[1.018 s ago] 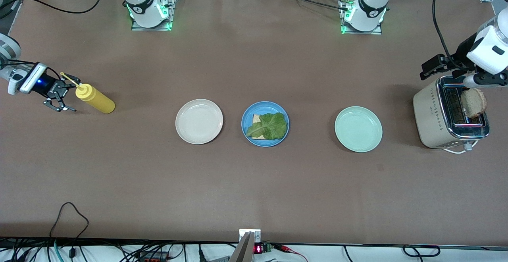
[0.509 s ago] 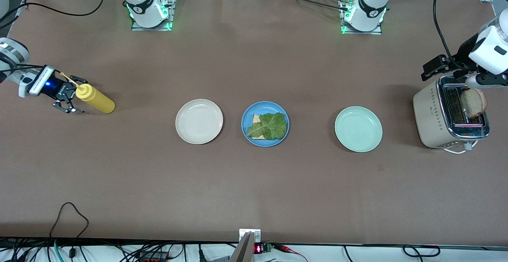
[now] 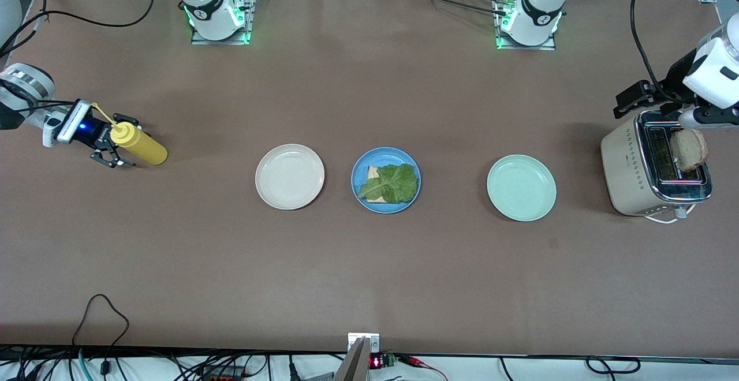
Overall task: Make sandwich in blue plate with both arms
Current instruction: 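Close the right gripper around the yellow mustard bottle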
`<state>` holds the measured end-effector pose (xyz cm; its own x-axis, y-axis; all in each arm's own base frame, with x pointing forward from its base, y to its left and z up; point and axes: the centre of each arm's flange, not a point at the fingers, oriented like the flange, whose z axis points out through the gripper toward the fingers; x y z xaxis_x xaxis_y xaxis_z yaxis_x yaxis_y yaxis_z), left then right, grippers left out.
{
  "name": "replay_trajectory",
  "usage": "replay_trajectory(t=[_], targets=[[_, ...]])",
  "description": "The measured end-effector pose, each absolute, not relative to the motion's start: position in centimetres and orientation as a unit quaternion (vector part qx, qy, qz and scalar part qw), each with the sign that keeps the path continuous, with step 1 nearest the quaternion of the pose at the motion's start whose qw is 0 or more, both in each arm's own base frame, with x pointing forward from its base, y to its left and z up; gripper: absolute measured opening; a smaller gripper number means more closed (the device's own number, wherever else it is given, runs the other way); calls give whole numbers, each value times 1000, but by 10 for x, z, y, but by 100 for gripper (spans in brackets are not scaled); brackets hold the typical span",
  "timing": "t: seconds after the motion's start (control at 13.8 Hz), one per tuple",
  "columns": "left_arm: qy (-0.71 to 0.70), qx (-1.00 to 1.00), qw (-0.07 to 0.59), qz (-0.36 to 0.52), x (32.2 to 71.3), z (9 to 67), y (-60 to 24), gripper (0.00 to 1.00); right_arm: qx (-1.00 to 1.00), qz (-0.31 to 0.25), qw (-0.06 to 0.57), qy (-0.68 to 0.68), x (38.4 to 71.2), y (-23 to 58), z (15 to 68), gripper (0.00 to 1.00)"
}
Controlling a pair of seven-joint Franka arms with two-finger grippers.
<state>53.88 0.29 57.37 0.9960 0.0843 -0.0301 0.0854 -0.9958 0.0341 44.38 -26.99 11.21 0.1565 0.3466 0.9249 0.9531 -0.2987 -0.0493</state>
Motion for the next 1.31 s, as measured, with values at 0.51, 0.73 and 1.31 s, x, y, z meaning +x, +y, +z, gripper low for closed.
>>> replay_trajectory(t=[0.51,0.73,1.31], targets=[[43,999,18,-13,539,574,3,100,-671,-436,363,-477,447,-252,95,100],[43,999,18,-12,539,574,3,100,-674,-434,357,-479,448,-254,95,69],[43,999,16,-13,540,573,4,100,-680,-411,335,-506,482,-238,110,64]])
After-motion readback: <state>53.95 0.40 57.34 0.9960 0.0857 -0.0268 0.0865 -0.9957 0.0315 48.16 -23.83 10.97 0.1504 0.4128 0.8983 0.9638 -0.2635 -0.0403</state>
